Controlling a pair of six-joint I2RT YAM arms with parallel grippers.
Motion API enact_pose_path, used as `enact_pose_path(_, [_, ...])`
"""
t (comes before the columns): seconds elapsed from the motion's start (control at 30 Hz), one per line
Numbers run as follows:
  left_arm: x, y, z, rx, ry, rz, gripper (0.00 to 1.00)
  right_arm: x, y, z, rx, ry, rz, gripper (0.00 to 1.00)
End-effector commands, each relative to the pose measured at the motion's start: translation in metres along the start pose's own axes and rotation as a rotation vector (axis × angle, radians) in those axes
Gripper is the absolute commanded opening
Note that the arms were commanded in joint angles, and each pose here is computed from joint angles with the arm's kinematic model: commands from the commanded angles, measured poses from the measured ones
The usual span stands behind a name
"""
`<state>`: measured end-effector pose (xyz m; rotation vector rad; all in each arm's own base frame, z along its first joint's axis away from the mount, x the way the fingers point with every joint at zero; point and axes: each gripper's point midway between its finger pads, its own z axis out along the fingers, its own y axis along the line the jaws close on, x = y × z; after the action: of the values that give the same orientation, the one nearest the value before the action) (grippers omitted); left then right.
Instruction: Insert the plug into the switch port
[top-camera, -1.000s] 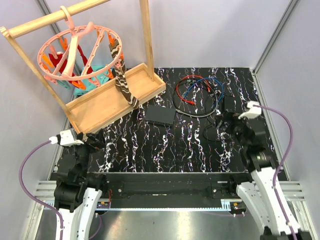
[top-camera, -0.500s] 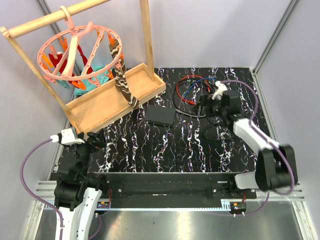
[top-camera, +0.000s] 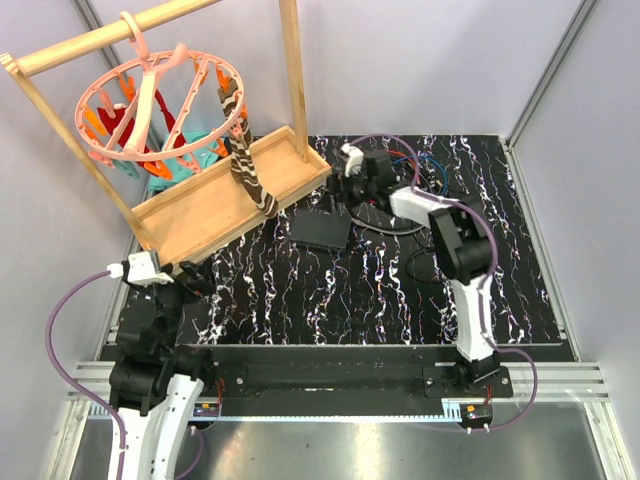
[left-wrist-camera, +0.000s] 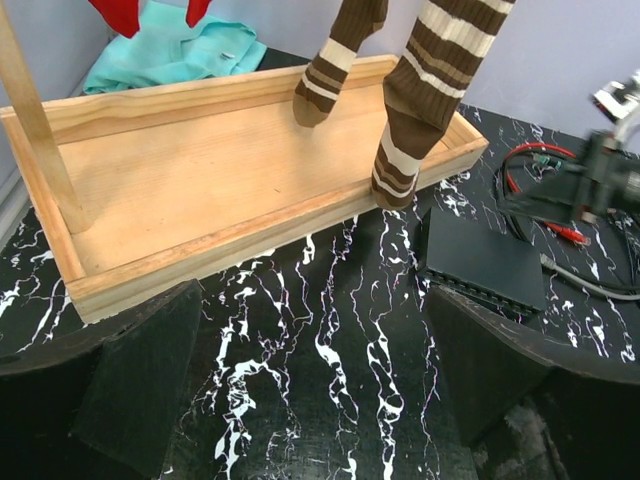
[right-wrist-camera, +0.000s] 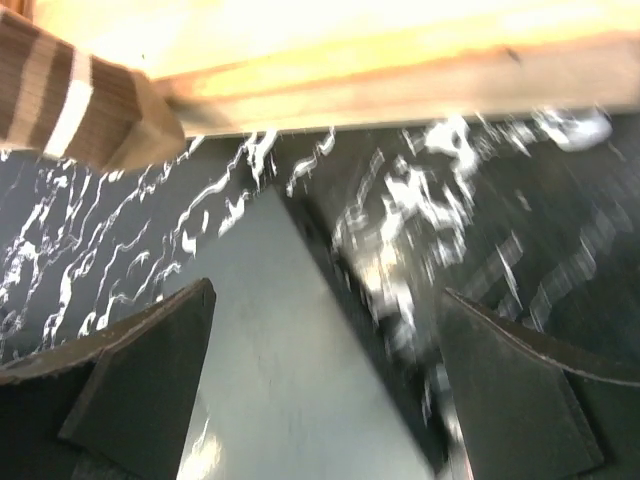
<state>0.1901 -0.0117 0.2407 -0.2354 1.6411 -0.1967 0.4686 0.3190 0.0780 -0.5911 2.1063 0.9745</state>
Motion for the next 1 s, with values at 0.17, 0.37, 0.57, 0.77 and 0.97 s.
enact_pose_path(0.17, [-0.004,-0.013,0.006,0.063,-0.006,0.012,0.99,0.013,0.035,0.057,-0.158,0.136,-0.029,1.0])
enact_pose_path(0.37, [-0.002,-0.022,0.008,0.11,0.003,0.008,0.99,0.045,0.07,0.05,-0.277,0.24,-0.014,1.0])
enact_pose_path(0.57, [0.01,-0.034,0.016,0.154,0.073,-0.064,0.99,0.069,0.116,0.018,-0.364,0.31,-0.035,1.0])
enact_pose_path(0.77, [0.052,-0.064,0.031,0.253,0.278,-0.254,0.99,0.056,0.148,-0.024,-0.355,0.275,-0.084,1.0])
enact_pose_path(0.97, [0.103,-0.083,0.045,0.274,0.546,-0.356,0.99,0.028,0.124,-0.074,-0.005,0.133,-0.061,1.0])
